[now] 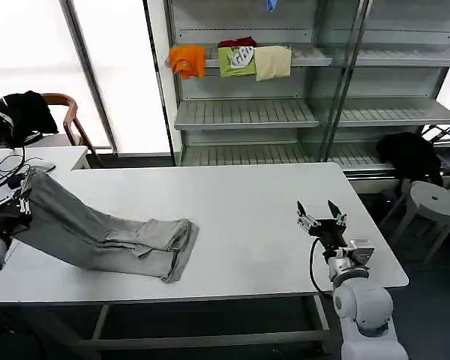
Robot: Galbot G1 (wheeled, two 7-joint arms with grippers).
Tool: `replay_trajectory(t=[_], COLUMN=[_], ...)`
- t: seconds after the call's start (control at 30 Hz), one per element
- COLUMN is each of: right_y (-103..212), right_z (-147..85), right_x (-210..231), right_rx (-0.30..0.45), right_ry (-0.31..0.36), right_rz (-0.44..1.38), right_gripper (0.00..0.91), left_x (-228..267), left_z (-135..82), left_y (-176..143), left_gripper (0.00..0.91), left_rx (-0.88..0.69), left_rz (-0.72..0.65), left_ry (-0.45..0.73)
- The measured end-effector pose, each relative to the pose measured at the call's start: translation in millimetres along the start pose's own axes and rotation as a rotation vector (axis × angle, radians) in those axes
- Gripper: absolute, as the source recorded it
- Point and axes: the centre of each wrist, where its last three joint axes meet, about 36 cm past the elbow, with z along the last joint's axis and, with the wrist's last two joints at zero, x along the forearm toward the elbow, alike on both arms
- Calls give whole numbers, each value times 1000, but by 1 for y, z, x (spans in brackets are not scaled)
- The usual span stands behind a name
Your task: Fold and organize the clothes.
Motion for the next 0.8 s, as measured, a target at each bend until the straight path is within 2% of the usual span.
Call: replay_trajectory(t=[0.23, 0.43, 0.6, 0.8], right_y=[-2, -5, -3, 1], right_z=[4, 7, 11, 14], right_x=[5, 11, 11, 8], right_rx=[16, 24, 27, 23], right_ry=[8, 12, 17, 21], right_rz=[8, 14, 10, 6], right_gripper=[907, 907, 907, 907], left_x=[7, 13, 18, 21], left_z=[-5, -8, -9, -6], left_y=[-89, -156, -196, -225], left_gripper=[10, 10, 10, 10], left_rx=[127, 167, 160, 161], left_rz=[159, 262, 317, 355], left_ry=[20, 52, 66, 96])
